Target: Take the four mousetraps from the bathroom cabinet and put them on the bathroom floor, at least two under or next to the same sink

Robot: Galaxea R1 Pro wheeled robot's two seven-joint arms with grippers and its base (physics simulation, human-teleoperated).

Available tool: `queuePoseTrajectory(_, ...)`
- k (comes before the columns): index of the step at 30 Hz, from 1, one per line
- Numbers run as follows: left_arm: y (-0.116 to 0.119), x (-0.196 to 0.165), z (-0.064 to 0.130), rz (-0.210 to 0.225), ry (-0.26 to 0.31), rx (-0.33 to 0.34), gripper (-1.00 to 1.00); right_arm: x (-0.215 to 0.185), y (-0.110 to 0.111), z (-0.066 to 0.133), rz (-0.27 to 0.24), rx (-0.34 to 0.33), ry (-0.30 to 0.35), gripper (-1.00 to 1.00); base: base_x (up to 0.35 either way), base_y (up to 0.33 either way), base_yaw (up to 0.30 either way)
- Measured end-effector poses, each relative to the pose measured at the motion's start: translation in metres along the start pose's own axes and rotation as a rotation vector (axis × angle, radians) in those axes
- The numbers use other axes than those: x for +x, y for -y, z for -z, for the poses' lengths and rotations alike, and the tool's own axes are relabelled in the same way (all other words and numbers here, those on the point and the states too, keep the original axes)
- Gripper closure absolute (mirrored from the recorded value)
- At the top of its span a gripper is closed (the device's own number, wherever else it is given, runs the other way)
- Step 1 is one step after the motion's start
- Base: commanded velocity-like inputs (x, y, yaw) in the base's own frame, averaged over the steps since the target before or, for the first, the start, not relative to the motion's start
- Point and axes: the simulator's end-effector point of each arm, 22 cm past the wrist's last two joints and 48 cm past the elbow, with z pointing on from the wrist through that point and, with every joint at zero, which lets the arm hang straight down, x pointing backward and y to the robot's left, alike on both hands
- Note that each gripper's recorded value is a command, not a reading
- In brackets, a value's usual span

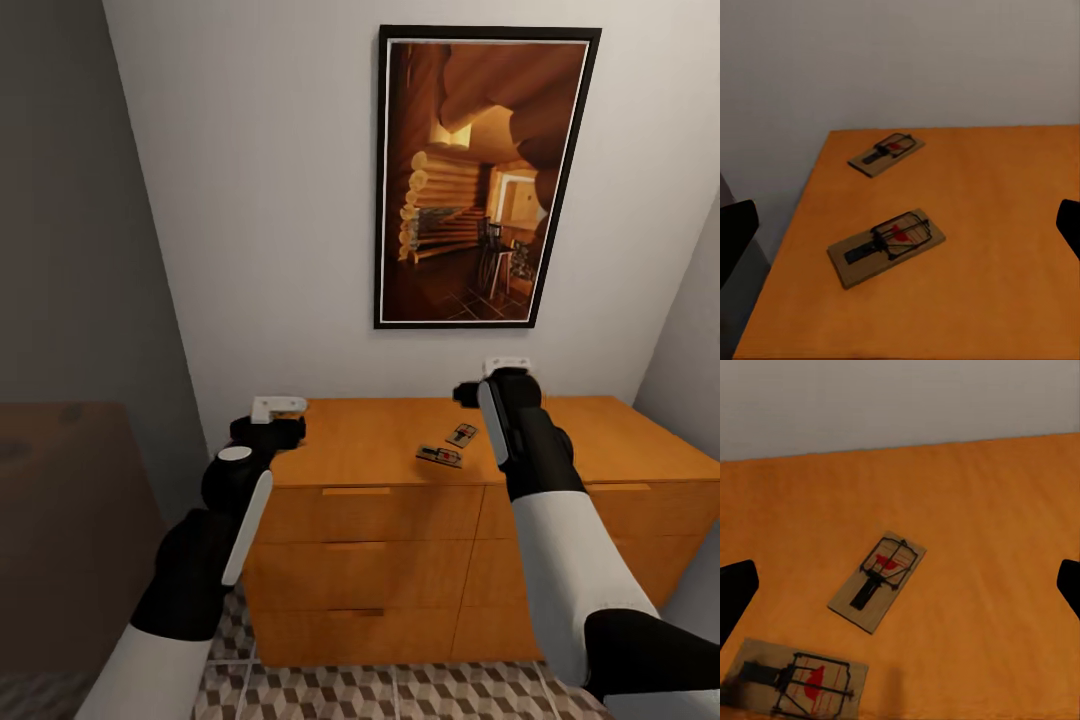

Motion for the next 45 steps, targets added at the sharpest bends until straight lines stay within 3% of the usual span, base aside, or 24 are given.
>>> queuePoseTrajectory(6,0.015,0.002,0.004,-0.037,0.001,0.012,-1.00,0.002,-0.033,0.010,0.009,-0.048,-0.031,-1.00,0.192,0.000,0.000)
queuePoseTrajectory(10,0.023,0.003,0.004,-0.047,-0.002,0.036,-1.00,0.001,-0.042,0.012,0.010,-0.059,-0.030,-1.00,0.293,0.000,0.000)
queuePoseTrajectory(16,0.032,0.006,0.004,-0.058,-0.014,0.072,-1.00,0.001,-0.042,0.012,0.012,-0.058,-0.029,-1.00,0.191,0.000,0.000)
queuePoseTrajectory(37,0.035,0.016,0.003,-0.061,-0.049,0.092,-1.00,0.006,-0.043,0.009,-0.003,-0.070,-0.046,-1.00,0.014,0.000,0.000)
queuePoseTrajectory(45,0.049,0.041,0.001,-0.066,-0.137,0.170,-1.00,0.004,-0.041,0.010,-0.010,-0.070,-0.042,-1.00,0.000,0.000,0.000)
